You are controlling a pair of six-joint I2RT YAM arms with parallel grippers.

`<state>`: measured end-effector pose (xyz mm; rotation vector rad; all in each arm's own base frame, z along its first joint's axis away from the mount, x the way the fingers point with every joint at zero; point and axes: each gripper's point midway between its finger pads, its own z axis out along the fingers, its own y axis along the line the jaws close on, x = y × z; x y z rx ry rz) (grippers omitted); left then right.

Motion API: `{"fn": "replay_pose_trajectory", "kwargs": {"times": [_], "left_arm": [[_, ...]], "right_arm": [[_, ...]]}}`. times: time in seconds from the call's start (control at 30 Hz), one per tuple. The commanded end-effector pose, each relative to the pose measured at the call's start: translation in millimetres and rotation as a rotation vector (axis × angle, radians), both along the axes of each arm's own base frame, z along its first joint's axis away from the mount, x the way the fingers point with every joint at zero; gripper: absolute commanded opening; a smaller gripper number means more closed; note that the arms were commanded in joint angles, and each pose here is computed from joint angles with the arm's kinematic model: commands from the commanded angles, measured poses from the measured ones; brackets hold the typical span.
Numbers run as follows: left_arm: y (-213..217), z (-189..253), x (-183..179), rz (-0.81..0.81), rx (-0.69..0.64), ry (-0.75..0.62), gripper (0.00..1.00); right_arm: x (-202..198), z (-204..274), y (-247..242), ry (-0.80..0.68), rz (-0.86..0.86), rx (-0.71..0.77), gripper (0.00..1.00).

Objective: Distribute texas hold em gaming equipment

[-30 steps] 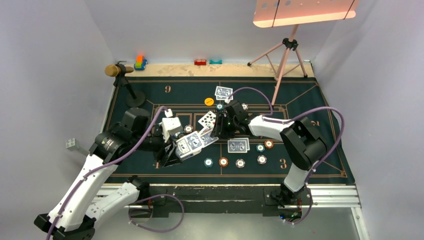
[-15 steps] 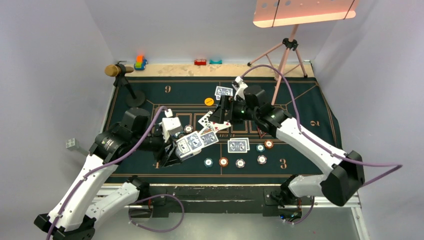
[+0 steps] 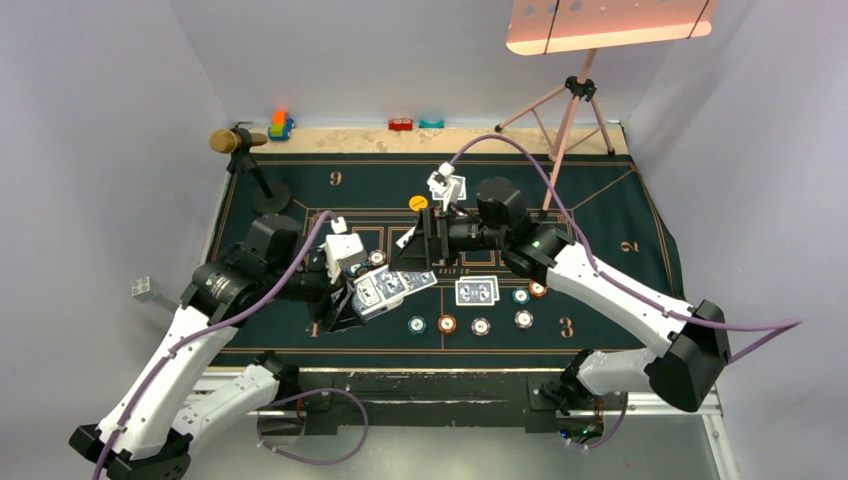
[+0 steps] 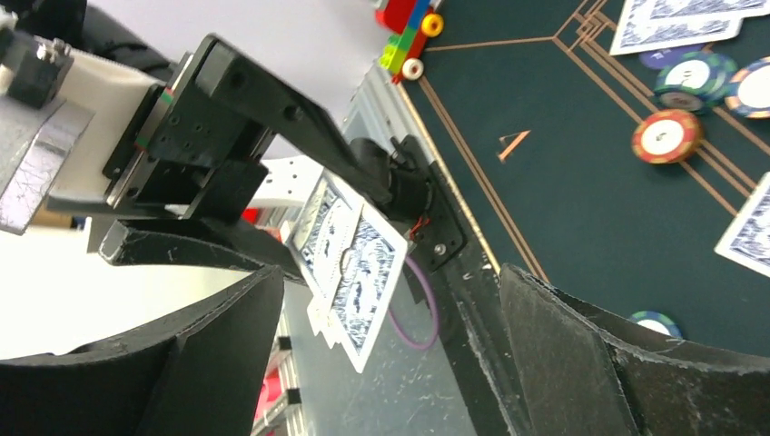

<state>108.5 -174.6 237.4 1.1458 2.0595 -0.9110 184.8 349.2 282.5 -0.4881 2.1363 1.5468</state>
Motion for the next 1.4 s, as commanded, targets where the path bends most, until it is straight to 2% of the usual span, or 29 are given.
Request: {"fn": "replay_pose_trajectory", "kwargs": {"times": [0.0,0.2,0.43,0.63,0.87,1.1,1.37], "left_arm": [[-7.0,14.4,6.8,0.001,-0.049,-0.035,0.22],[-7.6,15.8,8.1,0.000,-0.050,-0.037,0.21],[-6.7,16.3,6.1,-0.001,-0.049,-0.037,0.21],[-6.5,17.2,5.6,-0.004,-0.051,-0.040,0.21],[-6.4,18.3,4.6,-0.005,-0.055,-0.043,0.21],[-6.2,19.2,4.6,-0.003,-0.056,-0.042,0.21],[-7.2,20.5,5.4,-0.004,-0.058,-0.042,0.21]], "right_arm": [[-17.1,9.1,14.3,-0.027,0.090,0.013,0.94],[-24.8,-11.1,22.7,0.022,0.109,-0.021,0.95],[-26.2,-16.4,23.0,0.052,0.108,-0.025,0.70],[-29.8,-18.5,19.3,0.063,0.110,-0.039,0.53],[-26.1,-17.0,12.3,0.060,0.082,-0.054,0.47],[-19.0,-15.5,2.7,0.061,0.051,-0.057,0.32],[-12.2,-9.4,-5.8,0.044,0.018,-0.053,0.28]]}}
